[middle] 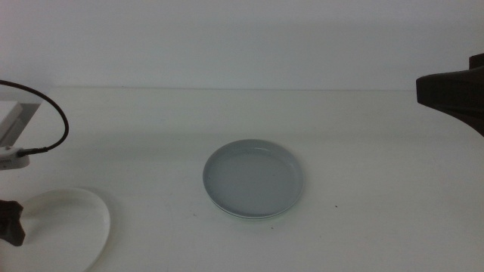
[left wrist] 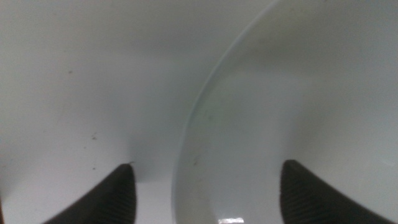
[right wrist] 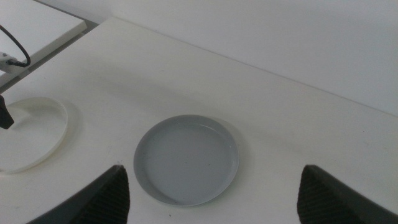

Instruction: Stack the three bowls on top of each other.

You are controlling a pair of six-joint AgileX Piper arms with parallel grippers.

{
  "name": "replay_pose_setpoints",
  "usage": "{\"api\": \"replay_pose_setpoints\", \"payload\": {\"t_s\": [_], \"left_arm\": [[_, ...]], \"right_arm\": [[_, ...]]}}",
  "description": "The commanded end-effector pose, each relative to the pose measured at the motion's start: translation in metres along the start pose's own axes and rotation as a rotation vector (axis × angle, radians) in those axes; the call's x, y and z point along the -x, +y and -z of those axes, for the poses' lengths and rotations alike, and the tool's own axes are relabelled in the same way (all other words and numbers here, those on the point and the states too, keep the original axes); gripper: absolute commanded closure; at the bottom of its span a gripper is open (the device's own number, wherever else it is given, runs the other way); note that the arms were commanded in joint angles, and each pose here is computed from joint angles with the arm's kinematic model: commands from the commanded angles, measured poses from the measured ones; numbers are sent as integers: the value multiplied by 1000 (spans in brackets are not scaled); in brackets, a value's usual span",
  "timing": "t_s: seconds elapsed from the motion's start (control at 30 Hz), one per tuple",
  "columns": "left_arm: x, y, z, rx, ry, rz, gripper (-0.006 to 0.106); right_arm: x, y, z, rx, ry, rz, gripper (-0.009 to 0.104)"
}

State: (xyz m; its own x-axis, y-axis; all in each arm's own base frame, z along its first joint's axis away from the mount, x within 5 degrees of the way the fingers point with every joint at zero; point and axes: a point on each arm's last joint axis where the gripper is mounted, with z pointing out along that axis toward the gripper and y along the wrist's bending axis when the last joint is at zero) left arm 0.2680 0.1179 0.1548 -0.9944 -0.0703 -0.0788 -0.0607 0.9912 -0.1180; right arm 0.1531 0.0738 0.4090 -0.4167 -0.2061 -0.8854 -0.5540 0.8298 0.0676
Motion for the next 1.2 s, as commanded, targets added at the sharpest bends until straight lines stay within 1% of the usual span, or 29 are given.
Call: {"api": "replay_pose_setpoints", "payload": {"t_s": [0.0,0.07,0.17,0.33,0.4,0.5,0.57,0.67,0.7,0.77,0.83,0.9,0.97,1.0,1.03,1.17], "left_arm": [[2,1,1,-4,-15,14,30],[3,1,1,-2,-27,20,40],[4,1,1,-1,-40,25,58],[4,1,1,-1,-40,25,93],[4,1,1,-2,-38,25,102],[4,0,1,-7,-31,23,102],[5,-2,5,-26,-32,35,102],[13,-10,27,-99,-63,76,102],[18,-16,41,-151,-94,103,102],[23,-27,59,-225,-125,107,102],[31,-44,80,-285,-151,114,102],[41,-64,97,-310,-167,103,102],[51,-84,108,-309,-182,87,102],[57,-101,115,-304,-195,54,102],[60,-112,116,-301,-203,46,102],[79,-171,117,-308,-218,-50,102]], "right_arm": [[-1,-1,0,-8,-6,8,4],[-1,-1,0,-8,-6,8,4],[-1,-1,0,-8,-6,8,4],[-1,-1,0,-8,-6,8,4],[-1,-1,0,-8,-6,8,4],[-1,-1,0,-8,-6,8,4],[-1,-1,0,-8,-6,8,4],[-1,-1,0,-8,-6,8,4],[-1,-1,0,-8,-6,8,4],[-1,-1,0,-8,-6,8,4],[-1,-1,0,-8,-6,8,4],[-1,-1,0,-8,-6,8,4],[-1,-1,0,-8,-6,8,4],[-1,-1,0,-8,-6,8,4],[-1,-1,0,-8,-6,8,4],[-1,-1,0,-8,-6,8,4]]}}
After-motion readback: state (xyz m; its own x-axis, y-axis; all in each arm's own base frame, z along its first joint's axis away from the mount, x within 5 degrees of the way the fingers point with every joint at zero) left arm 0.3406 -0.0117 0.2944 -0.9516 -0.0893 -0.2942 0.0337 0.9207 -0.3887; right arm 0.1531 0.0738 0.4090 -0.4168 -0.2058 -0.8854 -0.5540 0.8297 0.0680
